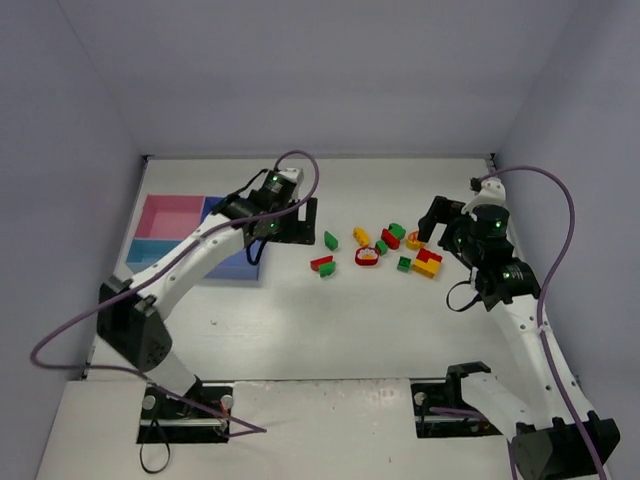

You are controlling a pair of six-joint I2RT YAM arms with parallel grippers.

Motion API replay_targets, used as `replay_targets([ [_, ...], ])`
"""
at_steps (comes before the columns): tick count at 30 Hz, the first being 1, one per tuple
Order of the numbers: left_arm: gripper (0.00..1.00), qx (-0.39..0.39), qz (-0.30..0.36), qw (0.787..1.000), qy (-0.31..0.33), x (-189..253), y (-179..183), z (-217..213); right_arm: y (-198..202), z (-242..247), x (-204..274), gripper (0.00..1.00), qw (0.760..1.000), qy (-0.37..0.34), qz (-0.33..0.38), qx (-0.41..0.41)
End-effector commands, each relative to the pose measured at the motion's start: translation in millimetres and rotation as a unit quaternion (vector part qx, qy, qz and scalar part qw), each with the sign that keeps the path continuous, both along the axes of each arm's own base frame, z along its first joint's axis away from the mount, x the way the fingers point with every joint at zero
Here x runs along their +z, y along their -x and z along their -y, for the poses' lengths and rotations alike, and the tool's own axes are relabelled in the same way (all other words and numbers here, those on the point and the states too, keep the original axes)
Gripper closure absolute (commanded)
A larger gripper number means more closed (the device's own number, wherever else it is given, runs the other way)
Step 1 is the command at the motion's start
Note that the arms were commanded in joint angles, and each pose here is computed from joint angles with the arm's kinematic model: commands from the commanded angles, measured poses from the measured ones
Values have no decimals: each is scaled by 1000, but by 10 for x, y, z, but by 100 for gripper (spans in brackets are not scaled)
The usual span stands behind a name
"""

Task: Sort the legos into containers by color

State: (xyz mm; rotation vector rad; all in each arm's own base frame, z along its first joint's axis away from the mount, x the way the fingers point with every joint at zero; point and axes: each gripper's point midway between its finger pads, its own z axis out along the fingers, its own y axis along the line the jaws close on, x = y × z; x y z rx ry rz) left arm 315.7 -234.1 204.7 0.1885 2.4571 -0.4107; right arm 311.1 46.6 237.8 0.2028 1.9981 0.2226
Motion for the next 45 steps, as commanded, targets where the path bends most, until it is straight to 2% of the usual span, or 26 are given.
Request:
replay_targets([
  [1,14,-13,45,998,30,185,-400,372,-94,-126,283,0,999,-22,35,21],
  [3,14,-17,22,1000,12,-76,-514,474,-90,-152,239,0,999,-29,28,25],
  [8,14,-31,7,999,7,-359,-753,730,-91,-201,148,0,999,-41,13,31],
  [14,14,-86,-10,995,-50,-893,-932,872,-97,-254,108,0,998,-49,5,42],
  [20,14,-141,21,987,-79,-1033,-1109,949,-66,-296,55,0,997,-55,-2,53],
  [27,16,-178,9,980,-87,-1315,-1170,1052,-46,-305,84,0,997,-55,3,57],
  [32,34,-188,-9,977,-98,-1541,-1151,1045,-46,-307,79,0,997,-54,1,58],
  [34,37,-186,-10,977,-103,-1579,-1158,1023,-45,-305,72,0,997,-52,0,59],
  [36,46,-184,-3,978,-104,-1559,-1184,1021,-46,-307,67,0,997,-51,-1,60],
  [37,57,-181,8,978,-100,-1499,-1210,1031,-47,-309,62,0,997,-51,-1,61],
  [39,66,-176,24,979,-98,-1414,-1245,1030,-54,-319,65,0,997,-50,-1,65],
  [43,78,-150,67,983,-85,-980,-1368,954,-61,-331,83,0,996,-48,0,70],
  [45,78,-129,80,986,-76,-779,-1450,831,-64,-337,93,0,996,-49,0,72],
])
